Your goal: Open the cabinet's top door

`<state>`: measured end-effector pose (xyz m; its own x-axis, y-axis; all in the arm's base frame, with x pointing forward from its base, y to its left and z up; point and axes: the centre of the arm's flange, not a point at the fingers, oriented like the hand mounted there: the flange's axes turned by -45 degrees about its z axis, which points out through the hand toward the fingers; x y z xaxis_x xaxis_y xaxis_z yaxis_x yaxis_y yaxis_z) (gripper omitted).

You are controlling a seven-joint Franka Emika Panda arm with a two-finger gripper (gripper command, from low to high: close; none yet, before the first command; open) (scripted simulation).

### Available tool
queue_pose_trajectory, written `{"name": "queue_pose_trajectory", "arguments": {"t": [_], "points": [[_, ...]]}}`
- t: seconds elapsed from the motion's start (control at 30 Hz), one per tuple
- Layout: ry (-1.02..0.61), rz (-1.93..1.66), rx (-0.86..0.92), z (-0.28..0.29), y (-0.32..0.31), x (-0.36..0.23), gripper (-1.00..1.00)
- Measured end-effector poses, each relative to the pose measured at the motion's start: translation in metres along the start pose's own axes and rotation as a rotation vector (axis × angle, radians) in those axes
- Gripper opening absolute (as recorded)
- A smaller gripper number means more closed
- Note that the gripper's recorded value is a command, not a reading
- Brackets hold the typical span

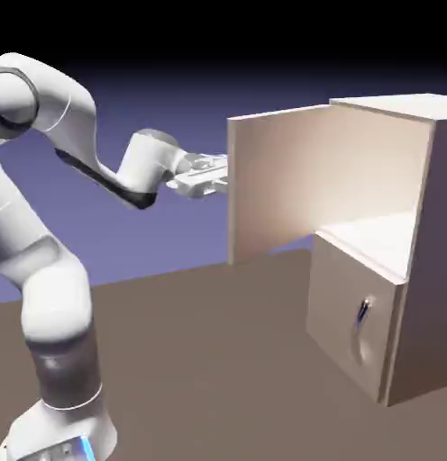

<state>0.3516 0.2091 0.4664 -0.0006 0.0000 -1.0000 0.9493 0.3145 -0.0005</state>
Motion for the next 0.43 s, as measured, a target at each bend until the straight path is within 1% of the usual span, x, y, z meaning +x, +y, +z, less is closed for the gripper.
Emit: {"name": "queue_pose_trajectory", "arguments": {"t": [0.43], "points": [[0.0,0.0,0.235,-0.05,0.04,0.0,-1.0]]}}
